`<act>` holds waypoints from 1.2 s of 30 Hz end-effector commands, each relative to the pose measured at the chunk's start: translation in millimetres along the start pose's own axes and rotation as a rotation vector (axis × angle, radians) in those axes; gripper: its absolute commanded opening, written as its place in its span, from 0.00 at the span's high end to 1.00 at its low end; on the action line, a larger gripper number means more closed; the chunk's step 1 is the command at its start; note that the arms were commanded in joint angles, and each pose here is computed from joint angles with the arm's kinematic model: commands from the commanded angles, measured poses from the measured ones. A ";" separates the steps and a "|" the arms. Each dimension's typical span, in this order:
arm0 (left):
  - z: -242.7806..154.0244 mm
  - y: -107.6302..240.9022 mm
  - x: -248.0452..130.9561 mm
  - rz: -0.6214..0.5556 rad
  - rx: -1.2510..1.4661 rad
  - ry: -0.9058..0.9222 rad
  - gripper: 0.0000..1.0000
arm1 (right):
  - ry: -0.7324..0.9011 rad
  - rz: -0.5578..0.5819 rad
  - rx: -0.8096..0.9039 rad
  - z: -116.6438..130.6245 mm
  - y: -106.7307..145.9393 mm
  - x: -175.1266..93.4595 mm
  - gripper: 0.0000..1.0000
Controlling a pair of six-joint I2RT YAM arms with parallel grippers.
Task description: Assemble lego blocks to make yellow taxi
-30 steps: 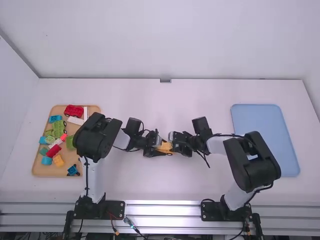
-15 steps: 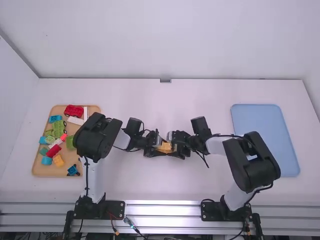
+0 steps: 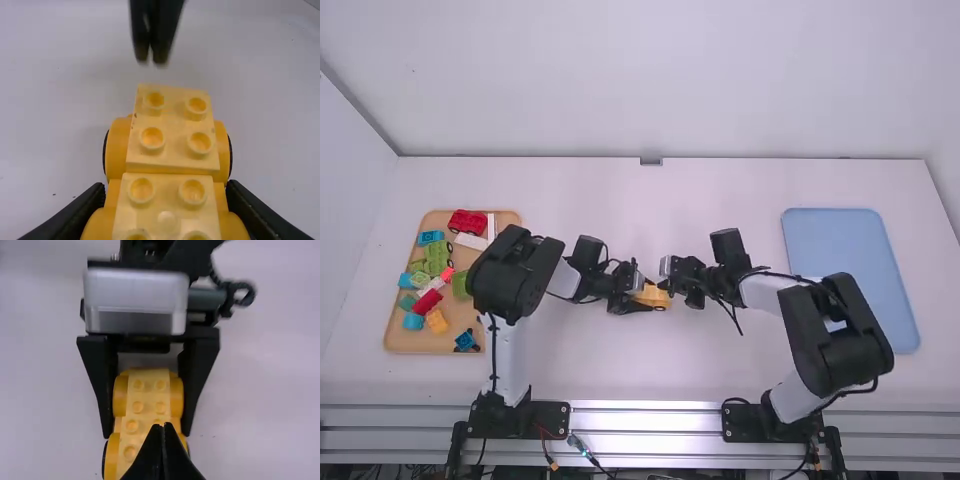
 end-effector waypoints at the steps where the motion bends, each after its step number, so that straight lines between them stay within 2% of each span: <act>1: -4.7 7.7 3.5 0.029 -0.048 0.009 0.62 | -0.001 0.027 0.073 -2.7 11.8 5.2 1.00; 5: -4.6 7.7 3.4 0.029 -0.048 0.009 0.63 | -0.003 0.048 0.123 -5.3 18.9 8.8 1.00; 13: -4.6 7.7 3.5 0.030 -0.048 0.009 0.64 | -0.019 0.054 0.105 -6.8 9.6 14.1 1.00; 18: -4.3 7.8 3.4 0.031 -0.047 0.007 0.64 | -0.021 0.128 0.111 0.9 16.9 21.5 1.00; 23: -2.8 7.2 3.5 0.030 -0.047 0.006 0.66 | -0.025 0.242 0.148 8.8 35.9 29.5 1.00; 26: -2.0 6.5 3.6 0.026 -0.044 0.006 0.66 | -0.011 0.349 0.184 13.5 53.6 36.3 1.00; 28: -1.8 6.2 3.7 0.025 -0.040 0.004 0.66 | -0.016 0.372 0.185 15.6 58.5 40.0 1.00; 32: -1.7 6.4 3.6 0.026 -0.041 0.003 0.66 | -0.029 0.319 0.166 9.1 45.5 42.3 1.00; 35: -1.9 6.4 3.7 0.026 -0.041 0.004 0.66 | -0.010 0.221 0.116 -6.4 17.6 33.5 1.00; 36: -1.9 6.4 3.7 0.026 -0.041 0.004 0.66 | -0.004 0.162 0.084 -12.5 0.7 26.3 1.00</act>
Point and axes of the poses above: each hand's point on the last joint's axis, 136 mm out from that joint toward the fingers, its own x axis out along the fingers, its own z axis along the line the jaws close on, y = z × x, the point moved 6 cm from there along -x, back along the fingers, and after that the axes turned 6 degrees about x, right-handed, at the moved point
